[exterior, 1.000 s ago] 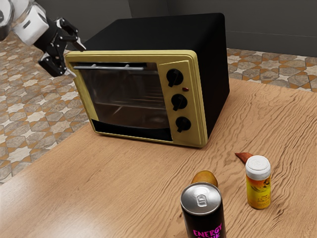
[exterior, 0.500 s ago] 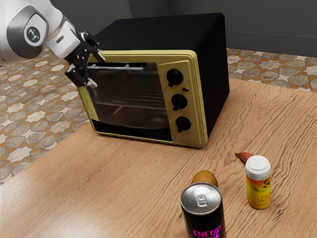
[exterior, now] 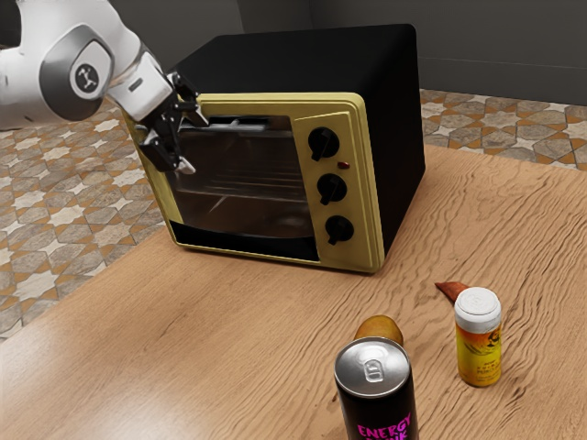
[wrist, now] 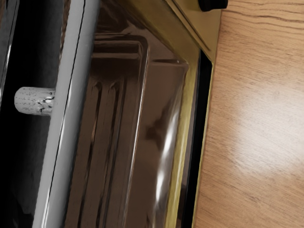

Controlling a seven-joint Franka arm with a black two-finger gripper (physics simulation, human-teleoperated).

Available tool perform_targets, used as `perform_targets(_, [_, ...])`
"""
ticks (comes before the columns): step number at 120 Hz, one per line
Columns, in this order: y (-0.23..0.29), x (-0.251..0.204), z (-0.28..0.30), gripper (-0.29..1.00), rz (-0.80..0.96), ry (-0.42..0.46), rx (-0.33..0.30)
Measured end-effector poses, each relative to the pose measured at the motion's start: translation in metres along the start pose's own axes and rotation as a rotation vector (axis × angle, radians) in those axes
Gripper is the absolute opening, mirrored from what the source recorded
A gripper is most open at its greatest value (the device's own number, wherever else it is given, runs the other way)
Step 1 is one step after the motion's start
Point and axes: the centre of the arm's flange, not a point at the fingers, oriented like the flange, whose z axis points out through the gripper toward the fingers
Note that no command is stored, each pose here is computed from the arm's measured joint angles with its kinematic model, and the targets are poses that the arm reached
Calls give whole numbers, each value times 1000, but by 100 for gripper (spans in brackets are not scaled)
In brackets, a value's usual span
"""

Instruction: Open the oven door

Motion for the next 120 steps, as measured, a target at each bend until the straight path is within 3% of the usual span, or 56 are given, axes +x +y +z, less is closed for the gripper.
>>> perform_targets(14, [16, 2, -5, 69, -7, -23, -13])
perform_targets(28, [92, 3, -7, 73, -21, -89, -65])
perform_targets(31, [122, 4, -9, 68, -29, -102, -75])
perform_targets(35, [168, 0, -18, 41, -44, -120, -74])
perform_targets(36, [181, -3, -23, 41, -52, -125, -68])
perform_targets(38, [210, -15, -46, 44, -81, -136, -36])
perform_targets(40, [240, -45, -93, 46, -149, -128, 35])
perform_targets(42, [265, -74, -149, 49, -211, -96, 127])
perform_targets(44, [280, -91, -226, 51, -244, -60, 259])
perform_targets(47, [274, -104, -340, 54, -256, -31, 430])
perform_targets(50, [251, -103, -421, 56, -242, -34, 536])
perform_targets(56, [200, -84, -480, 60, -197, -42, 603])
perform_targets(68, [178, -68, -496, 64, -201, -22, 600])
perform_targets(70, [175, -63, -492, 65, -202, -15, 588])
perform_targets(74, [155, -65, -457, 66, -244, 11, 498])
perform_targets(87, [68, -61, -280, 68, -408, 48, 92])
perform_targets(98, [43, -43, -145, 69, -504, 19, -199])
perform_targets(107, [50, -25, -86, 69, -563, -48, -323])
perform_targets(120, [53, 3, -50, 70, -622, -110, -369])
